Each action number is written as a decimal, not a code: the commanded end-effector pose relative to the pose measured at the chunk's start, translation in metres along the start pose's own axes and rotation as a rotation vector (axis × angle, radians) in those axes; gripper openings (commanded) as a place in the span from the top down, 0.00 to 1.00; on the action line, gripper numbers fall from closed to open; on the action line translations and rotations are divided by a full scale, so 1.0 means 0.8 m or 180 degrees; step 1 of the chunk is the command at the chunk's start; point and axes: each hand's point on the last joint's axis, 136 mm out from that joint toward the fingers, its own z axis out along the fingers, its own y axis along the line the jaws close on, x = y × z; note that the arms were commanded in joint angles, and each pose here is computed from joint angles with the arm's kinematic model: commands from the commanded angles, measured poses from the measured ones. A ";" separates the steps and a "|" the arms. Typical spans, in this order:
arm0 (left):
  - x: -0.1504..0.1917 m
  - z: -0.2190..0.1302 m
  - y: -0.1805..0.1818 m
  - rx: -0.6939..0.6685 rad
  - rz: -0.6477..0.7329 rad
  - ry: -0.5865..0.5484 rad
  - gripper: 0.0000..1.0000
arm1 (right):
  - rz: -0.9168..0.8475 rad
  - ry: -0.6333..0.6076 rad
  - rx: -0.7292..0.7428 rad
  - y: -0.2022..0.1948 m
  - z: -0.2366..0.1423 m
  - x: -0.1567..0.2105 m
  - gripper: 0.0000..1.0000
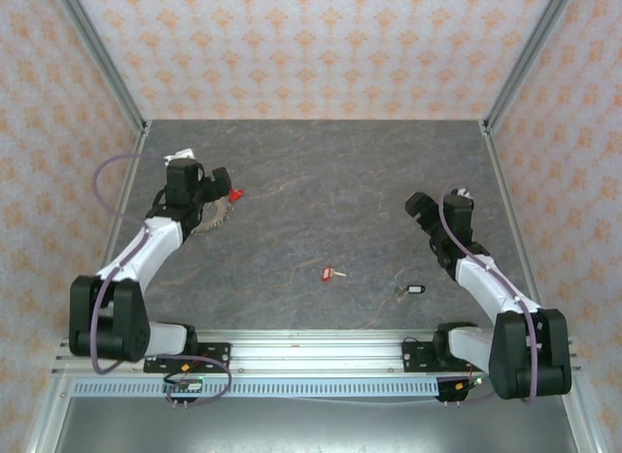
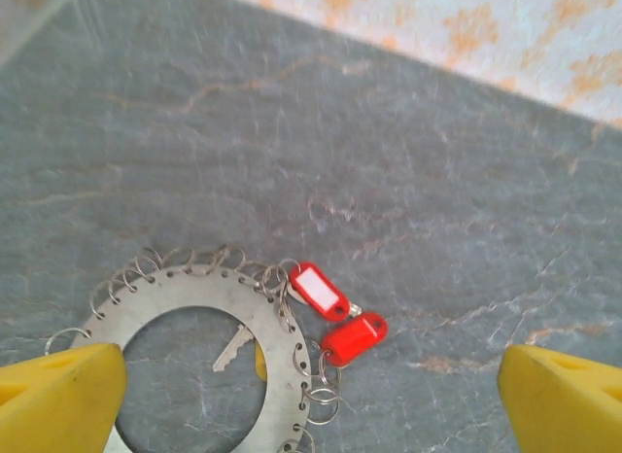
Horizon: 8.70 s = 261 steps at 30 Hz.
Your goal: Put the keys on the keyring
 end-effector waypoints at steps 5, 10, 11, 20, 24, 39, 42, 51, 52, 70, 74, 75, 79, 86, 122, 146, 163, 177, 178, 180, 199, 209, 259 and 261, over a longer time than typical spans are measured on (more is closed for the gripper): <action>0.053 0.040 0.018 -0.0244 -0.0292 0.0871 0.28 | 0.0131 0.0283 -0.0736 0.081 -0.013 0.005 0.31; 0.074 0.055 0.019 -0.0248 -0.0338 0.1035 0.33 | 0.0040 0.0343 -0.0807 0.096 -0.017 0.010 0.32; 0.076 0.057 0.020 -0.0259 -0.0338 0.1038 0.33 | 0.0028 0.0358 -0.0813 0.099 -0.017 0.012 0.32; 0.115 0.081 0.013 -0.0080 -0.0291 0.1328 0.35 | -0.0174 0.0904 -0.0969 0.128 0.002 0.056 0.27; 0.123 0.084 0.009 -0.0001 -0.0324 0.1395 0.36 | -0.0190 0.0984 -0.0933 0.131 0.009 0.066 0.27; 0.182 0.067 -0.030 0.0246 -0.0105 0.1642 0.43 | -0.0199 0.1056 -0.0907 0.131 0.015 0.075 0.27; 0.199 0.051 -0.056 0.0327 0.0156 0.1674 0.46 | -0.0260 0.1194 -0.0923 0.132 0.019 0.087 0.27; 0.280 0.002 -0.147 0.0888 0.0813 0.1939 0.54 | -0.0290 0.1357 -0.0780 0.119 0.034 0.101 0.31; 0.291 -0.006 -0.156 0.0974 0.0894 0.1979 0.54 | -0.0304 0.1376 -0.0772 0.118 0.033 0.103 0.31; 0.192 -0.121 -0.125 0.0959 0.0371 0.0639 0.27 | -0.0929 0.1957 -0.0997 0.152 0.016 0.201 0.47; 0.200 -0.112 -0.099 0.0953 -0.0038 0.0821 0.26 | -0.1077 0.2040 -0.1018 0.167 0.021 0.222 0.50; 0.204 -0.110 -0.097 0.0955 -0.0068 0.0876 0.27 | -0.1112 0.2058 -0.1036 0.171 0.023 0.226 0.50; 0.215 -0.102 -0.109 0.1051 -0.0218 0.1026 0.29 | -0.1153 0.2120 -0.1011 0.175 0.032 0.235 0.51; 0.227 -0.081 -0.121 0.1075 -0.0393 0.1159 0.37 | -0.1082 0.2250 -0.1063 0.180 0.037 0.251 0.52; 0.286 -0.021 -0.120 0.0746 0.0040 0.1698 0.67 | -0.1196 0.2813 -0.0839 0.165 0.080 0.306 0.62; 0.287 -0.022 -0.110 0.0668 0.0063 0.1648 0.68 | -0.0339 0.2565 -0.1409 0.189 0.073 0.278 0.86; 0.223 -0.069 -0.127 0.1119 -0.0481 0.1224 0.12 | -0.0071 0.2203 -0.1999 0.224 0.024 0.219 1.00; 0.152 -0.121 -0.186 0.2203 -0.1100 0.1079 0.16 | -0.0310 0.2081 -0.2262 0.247 -0.021 0.198 1.00; 0.151 -0.121 -0.188 0.2229 -0.1123 0.1084 0.20 | -0.0315 0.2073 -0.2265 0.248 -0.022 0.196 1.00; 0.150 -0.121 -0.189 0.2248 -0.1141 0.1083 0.26 | -0.0328 0.2068 -0.2294 0.251 -0.026 0.194 1.00; 0.126 -0.147 -0.201 0.2589 -0.1240 0.0892 0.72 | -0.0336 0.2064 -0.2441 0.266 -0.039 0.187 1.00; 0.107 -0.170 -0.204 0.2749 -0.1155 0.0714 1.00 | -0.0368 0.1985 -0.2543 0.278 -0.052 0.180 0.91; 0.119 -0.178 -0.239 0.2879 -0.0680 0.0827 0.88 | -0.0706 0.1685 -0.2323 0.283 -0.059 0.166 0.92; 0.116 -0.179 -0.240 0.2887 -0.0691 0.0805 0.93 | -0.0705 0.1677 -0.2326 0.283 -0.060 0.166 0.90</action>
